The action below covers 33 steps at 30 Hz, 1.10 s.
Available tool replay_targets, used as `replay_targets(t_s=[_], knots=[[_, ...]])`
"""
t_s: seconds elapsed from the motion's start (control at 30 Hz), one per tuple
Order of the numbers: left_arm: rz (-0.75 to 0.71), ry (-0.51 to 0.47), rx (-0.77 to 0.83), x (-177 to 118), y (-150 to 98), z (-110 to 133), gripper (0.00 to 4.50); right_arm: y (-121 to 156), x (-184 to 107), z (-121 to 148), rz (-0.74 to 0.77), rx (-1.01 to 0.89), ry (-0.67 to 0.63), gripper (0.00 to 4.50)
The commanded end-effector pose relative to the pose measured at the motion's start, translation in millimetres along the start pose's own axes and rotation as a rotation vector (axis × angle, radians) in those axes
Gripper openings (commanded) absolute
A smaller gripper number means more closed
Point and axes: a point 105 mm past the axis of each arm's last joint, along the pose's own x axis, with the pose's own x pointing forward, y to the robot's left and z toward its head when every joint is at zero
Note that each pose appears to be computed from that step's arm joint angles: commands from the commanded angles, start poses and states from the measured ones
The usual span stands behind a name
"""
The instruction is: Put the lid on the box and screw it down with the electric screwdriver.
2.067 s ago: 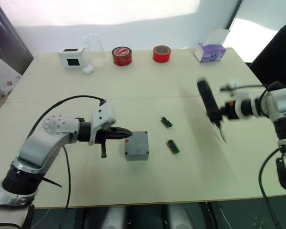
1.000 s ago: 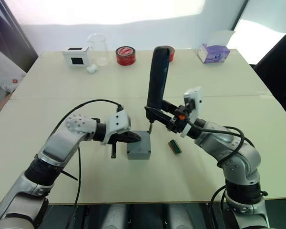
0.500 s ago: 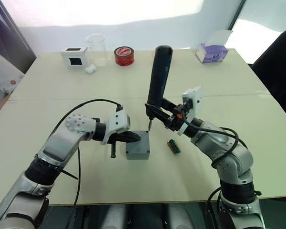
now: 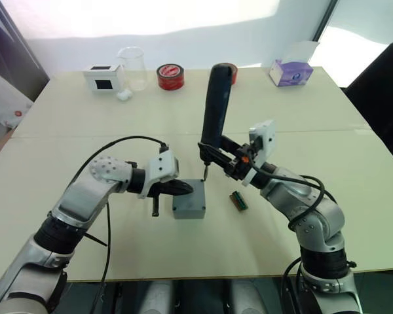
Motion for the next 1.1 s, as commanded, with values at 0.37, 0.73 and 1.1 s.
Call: replay_targets(t_s=[0.37, 0.73, 1.1], knots=[[0.005, 0.049, -0.033, -2.1, -1.6, -10.8, 0.00, 14.1, 6.3, 20.1, 0.082, -0.030, -0.088, 1.78], [0.009, 0.051, -0.033, -2.9, -1.1, -9.8, 0.00, 5.0, 4.7, 8.6, 0.053, -0.088, -0.052, 1.78], [0.015, 0.050, -0.036, -3.5, 2.2, -10.5, 0.00, 2.6, 3.3, 5.0, 0.062, -0.072, -0.040, 1.78]])
